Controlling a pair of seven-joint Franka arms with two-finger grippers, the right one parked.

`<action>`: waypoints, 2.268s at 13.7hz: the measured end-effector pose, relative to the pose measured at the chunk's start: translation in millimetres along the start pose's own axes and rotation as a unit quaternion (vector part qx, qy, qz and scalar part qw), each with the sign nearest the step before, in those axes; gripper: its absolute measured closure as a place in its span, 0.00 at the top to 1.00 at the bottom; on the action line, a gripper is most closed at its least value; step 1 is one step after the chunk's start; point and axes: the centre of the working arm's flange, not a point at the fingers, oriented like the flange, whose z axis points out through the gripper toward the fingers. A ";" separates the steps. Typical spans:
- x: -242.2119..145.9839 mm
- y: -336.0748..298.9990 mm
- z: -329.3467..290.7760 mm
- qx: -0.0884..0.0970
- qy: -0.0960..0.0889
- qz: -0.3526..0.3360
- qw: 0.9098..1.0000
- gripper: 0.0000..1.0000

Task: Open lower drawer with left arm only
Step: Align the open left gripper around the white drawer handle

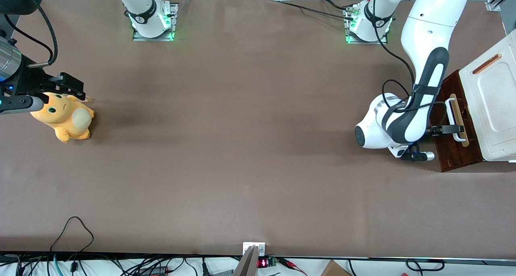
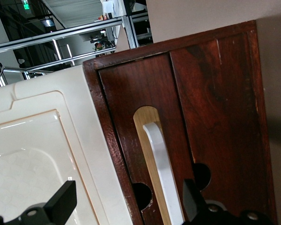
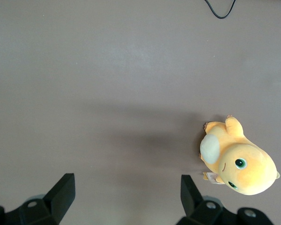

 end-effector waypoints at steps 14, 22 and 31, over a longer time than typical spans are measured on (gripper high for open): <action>-17.7 30.8 35.6 0.021 -0.020 0.019 0.999 1.00; -18.6 30.8 51.0 0.018 -0.033 0.021 0.999 0.96; -24.7 39.2 65.5 0.019 -0.045 0.032 0.998 0.84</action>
